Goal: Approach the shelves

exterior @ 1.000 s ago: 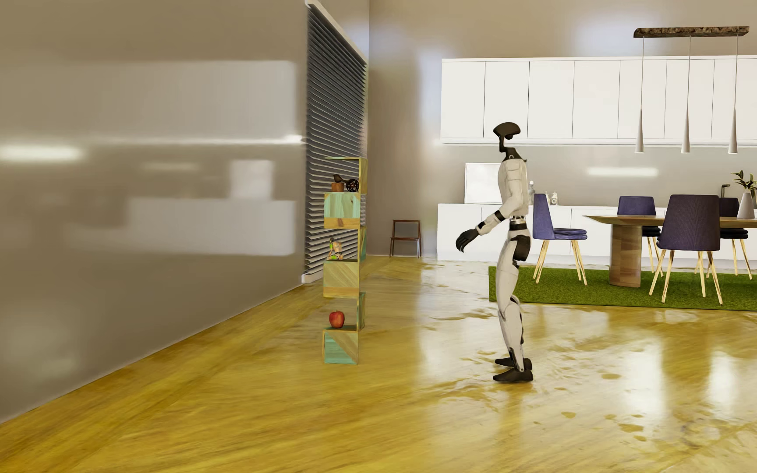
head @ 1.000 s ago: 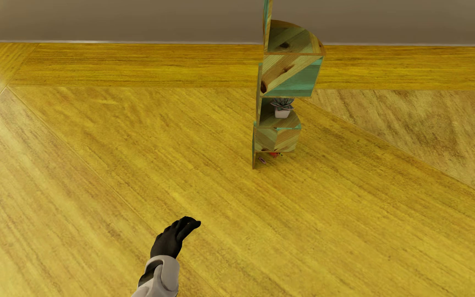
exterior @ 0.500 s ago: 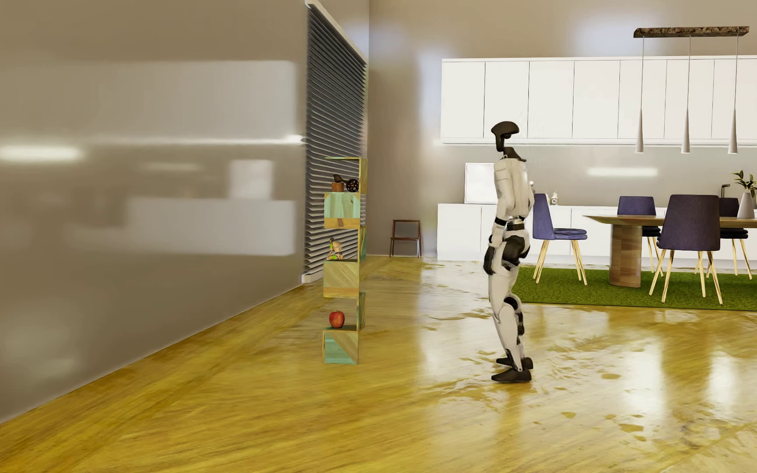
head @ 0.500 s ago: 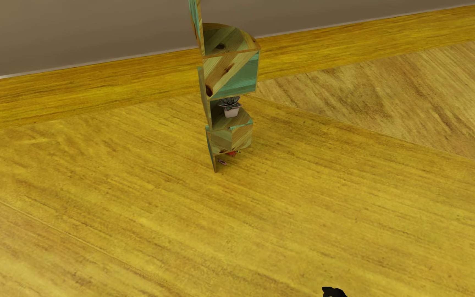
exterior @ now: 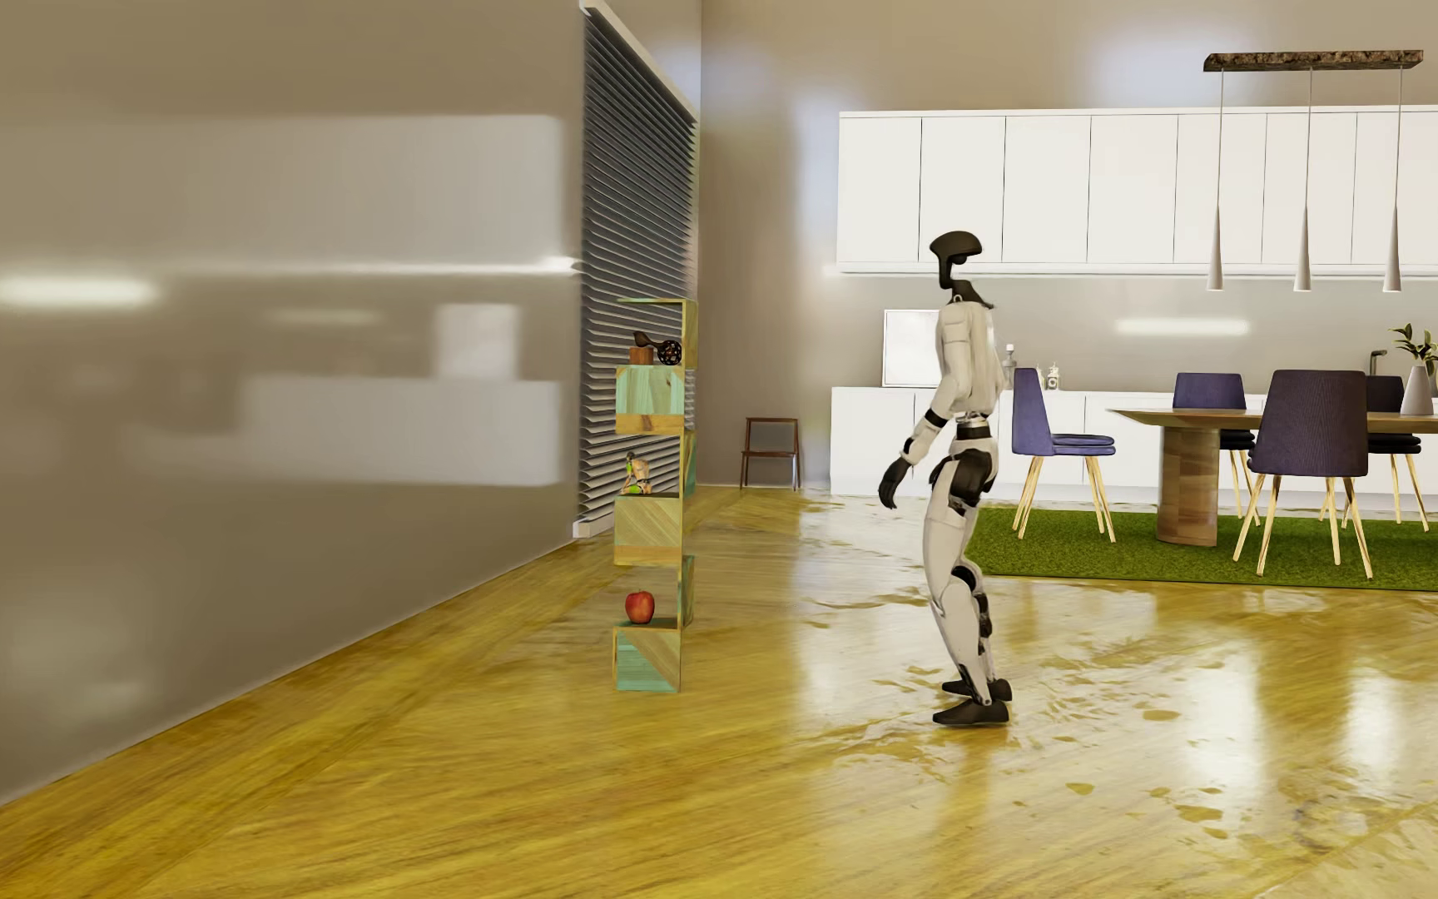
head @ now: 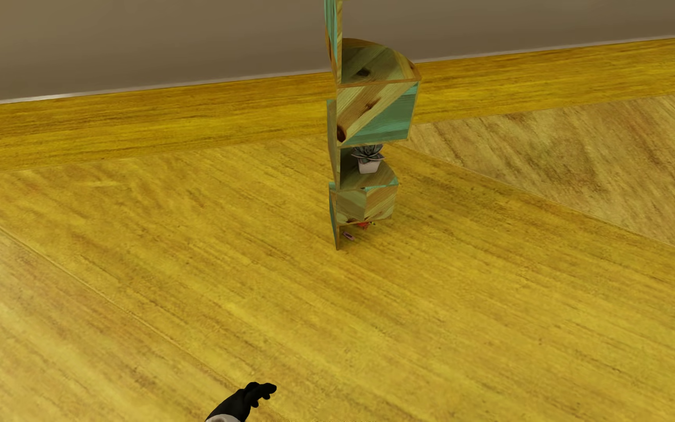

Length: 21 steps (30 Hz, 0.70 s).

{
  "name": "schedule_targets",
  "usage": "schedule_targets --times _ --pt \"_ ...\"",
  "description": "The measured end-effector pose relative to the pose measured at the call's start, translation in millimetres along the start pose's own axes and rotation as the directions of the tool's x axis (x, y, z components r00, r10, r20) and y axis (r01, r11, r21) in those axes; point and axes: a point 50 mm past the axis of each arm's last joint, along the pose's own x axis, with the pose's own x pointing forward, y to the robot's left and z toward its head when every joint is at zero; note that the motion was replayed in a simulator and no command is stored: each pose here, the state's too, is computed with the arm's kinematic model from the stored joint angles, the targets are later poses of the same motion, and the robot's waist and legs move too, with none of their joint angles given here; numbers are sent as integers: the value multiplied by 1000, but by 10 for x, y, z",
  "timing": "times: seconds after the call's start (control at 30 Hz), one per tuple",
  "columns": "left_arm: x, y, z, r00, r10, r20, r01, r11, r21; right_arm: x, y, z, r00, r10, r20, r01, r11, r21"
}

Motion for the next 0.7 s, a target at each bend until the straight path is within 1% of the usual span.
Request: schedule_targets --times 0.07,0.13,0.23,0.3,0.4,0.5,0.6,0.7 --pt "-11 69 54 998 42 41 -41 999 -16 -16 12 -52 1000 10 -14 -10 1000 3" --pt "-31 72 23 998 51 40 -50 998 -26 -32 37 -78 1000 18 -20 -18 1000 4" --pt "-71 -25 -165 999 33 -40 -34 999 -25 -49 77 -75 999 35 -10 -36 999 -9" --pt "-115 -154 -354 992 -15 -128 13 1000 -21 -56 86 -62 999 46 4 -46 999 -19" --pt "-217 -374 -642 958 -131 -254 135 991 -3 -53 96 -23 999 34 10 -34 999 -9" --pt "-295 -516 -806 921 -219 -321 237 971 15 -58 79 -20 998 47 33 -45 998 -43" --pt "-291 -524 -807 920 -226 -321 250 968 35 -49 91 16 997 59 43 -56 997 -57" --pt "-197 -420 -624 948 -198 -250 224 971 79 21 84 157 997 71 42 -68 996 -61"
